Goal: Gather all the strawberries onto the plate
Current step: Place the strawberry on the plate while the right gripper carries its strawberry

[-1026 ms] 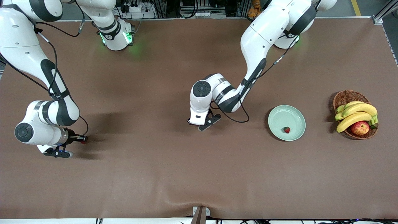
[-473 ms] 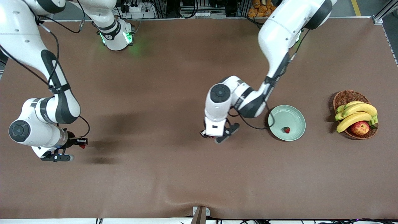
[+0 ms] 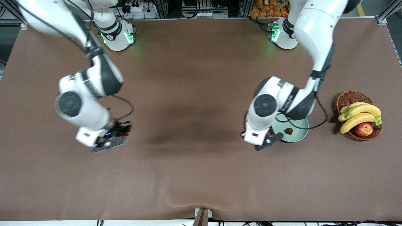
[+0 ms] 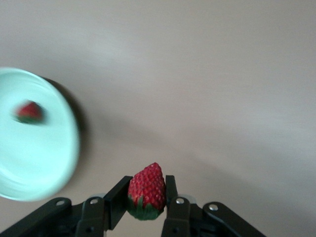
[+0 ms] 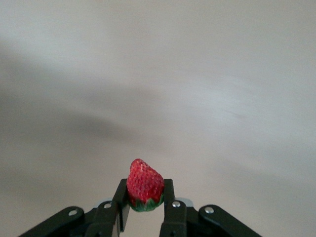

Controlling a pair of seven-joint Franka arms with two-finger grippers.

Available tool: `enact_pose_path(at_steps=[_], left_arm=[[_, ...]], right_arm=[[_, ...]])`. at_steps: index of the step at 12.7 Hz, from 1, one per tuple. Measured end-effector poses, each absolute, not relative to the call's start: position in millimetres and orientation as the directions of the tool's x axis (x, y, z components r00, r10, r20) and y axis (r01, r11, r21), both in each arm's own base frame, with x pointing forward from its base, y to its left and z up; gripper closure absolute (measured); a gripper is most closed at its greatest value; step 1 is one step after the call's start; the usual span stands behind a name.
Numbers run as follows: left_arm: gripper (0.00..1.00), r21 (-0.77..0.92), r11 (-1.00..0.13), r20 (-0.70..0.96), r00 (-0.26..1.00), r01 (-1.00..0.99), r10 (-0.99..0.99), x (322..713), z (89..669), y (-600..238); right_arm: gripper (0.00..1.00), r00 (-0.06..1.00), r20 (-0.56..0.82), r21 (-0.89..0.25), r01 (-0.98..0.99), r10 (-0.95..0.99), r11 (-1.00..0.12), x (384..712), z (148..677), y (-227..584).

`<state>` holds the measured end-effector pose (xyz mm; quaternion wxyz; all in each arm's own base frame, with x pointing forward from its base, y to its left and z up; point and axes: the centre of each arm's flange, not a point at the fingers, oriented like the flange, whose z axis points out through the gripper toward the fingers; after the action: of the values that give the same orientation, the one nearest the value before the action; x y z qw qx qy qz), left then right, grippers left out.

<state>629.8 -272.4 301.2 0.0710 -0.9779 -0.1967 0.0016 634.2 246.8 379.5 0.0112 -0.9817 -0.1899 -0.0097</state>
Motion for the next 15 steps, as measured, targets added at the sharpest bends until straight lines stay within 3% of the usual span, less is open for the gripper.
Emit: enact_pose_path(at_steps=[2, 6, 9, 12, 13, 15], left_arm=[[0.67, -0.182, -0.921, -0.026, 0.935, 0.345, 0.355, 628, 291, -206], [0.67, -0.224, -0.919, -0.115, 0.928, 0.323, 0.354, 618, 260, -127], [0.67, -0.238, -0.920, -0.149, 0.924, 0.313, 0.353, 603, 237, -123], [0.67, -0.208, -0.932, -0.144, 0.933, 0.296, 0.329, 587, 210, -130], [0.67, -0.204, -0.934, -0.147, 0.934, 0.294, 0.326, 583, 204, -131], [0.62, -0.197, -0.935, -0.139, 0.936, 0.295, 0.324, 584, 203, -131]], right_arm=[[0.69, 0.899, 0.044, -0.032, 0.438, 0.436, -0.899, 608, 373, 321], [0.69, 0.918, 0.096, -0.105, 0.394, 0.385, -0.913, 591, 317, 406], [0.69, 0.942, 0.113, -0.157, 0.330, 0.315, -0.931, 559, 263, 466], [0.69, 0.948, 0.101, -0.126, 0.315, 0.303, -0.941, 545, 231, 482], [0.63, 0.947, 0.101, -0.110, 0.316, 0.305, -0.942, 544, 225, 483], [0.40, 0.948, 0.109, -0.094, 0.309, 0.299, -0.946, 548, 224, 479]])
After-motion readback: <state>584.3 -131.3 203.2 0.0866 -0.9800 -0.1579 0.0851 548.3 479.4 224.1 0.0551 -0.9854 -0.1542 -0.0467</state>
